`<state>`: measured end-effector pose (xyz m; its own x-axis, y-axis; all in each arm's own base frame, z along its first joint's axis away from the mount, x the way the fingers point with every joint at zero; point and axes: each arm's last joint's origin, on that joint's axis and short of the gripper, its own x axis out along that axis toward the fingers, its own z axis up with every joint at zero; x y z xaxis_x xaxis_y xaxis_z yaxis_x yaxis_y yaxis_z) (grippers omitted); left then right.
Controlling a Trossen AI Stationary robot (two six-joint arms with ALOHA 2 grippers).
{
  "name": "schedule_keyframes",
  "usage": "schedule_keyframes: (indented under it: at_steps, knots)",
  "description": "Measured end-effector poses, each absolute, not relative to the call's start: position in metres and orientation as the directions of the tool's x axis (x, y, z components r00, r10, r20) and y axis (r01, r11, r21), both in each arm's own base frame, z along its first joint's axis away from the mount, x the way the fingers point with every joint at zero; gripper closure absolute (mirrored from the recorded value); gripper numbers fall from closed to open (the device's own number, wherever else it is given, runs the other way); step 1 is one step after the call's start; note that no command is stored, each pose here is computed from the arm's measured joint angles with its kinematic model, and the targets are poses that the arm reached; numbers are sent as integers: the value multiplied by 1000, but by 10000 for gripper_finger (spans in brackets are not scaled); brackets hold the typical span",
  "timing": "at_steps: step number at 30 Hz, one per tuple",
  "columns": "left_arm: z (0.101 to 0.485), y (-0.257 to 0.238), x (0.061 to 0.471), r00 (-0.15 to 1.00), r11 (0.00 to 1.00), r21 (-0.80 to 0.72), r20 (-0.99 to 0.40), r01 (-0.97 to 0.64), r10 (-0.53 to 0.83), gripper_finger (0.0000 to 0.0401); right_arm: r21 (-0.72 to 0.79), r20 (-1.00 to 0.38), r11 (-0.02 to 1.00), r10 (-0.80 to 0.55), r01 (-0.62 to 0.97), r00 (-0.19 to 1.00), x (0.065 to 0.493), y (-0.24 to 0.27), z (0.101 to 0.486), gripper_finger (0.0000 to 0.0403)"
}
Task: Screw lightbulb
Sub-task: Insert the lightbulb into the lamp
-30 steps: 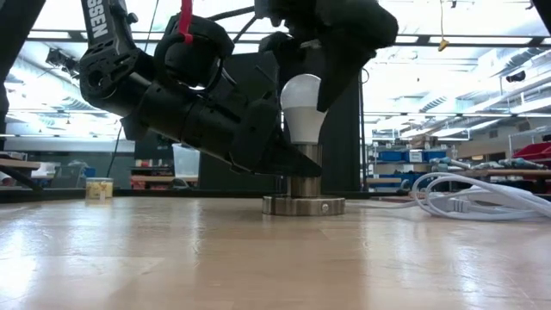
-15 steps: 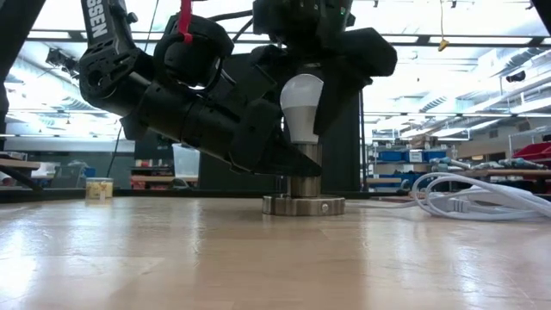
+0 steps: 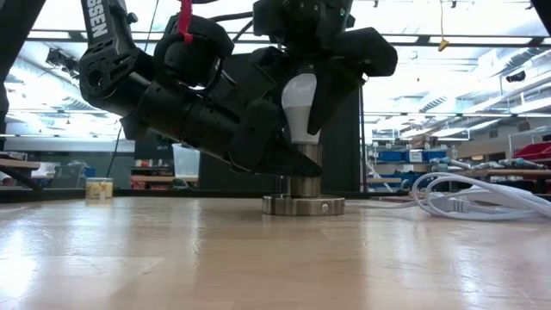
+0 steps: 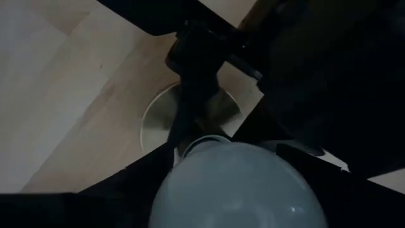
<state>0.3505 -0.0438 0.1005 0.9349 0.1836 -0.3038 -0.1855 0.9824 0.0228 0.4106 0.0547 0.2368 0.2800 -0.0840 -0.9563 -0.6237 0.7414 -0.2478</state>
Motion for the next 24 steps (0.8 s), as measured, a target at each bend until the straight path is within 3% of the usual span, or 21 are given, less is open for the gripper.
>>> schedule_keyframes:
  at_steps: [5,10,16,24]
  knots:
    - [100,-44,350,935,982,23,-304,-185,183,208,-231,-959,758,-73,-610,273,410,55,237,146]
    - [100,-44,350,936,983,21,-304,-181,178,208,-201,-961,824,-59,-530,272,410,55,237,132]
    - [101,-44,351,938,983,13,-299,-181,176,207,-111,-951,937,-4,-330,309,415,53,238,129]
    - [102,-45,351,940,981,-21,-292,-191,177,207,-53,-941,997,-32,-53,336,417,52,239,134]
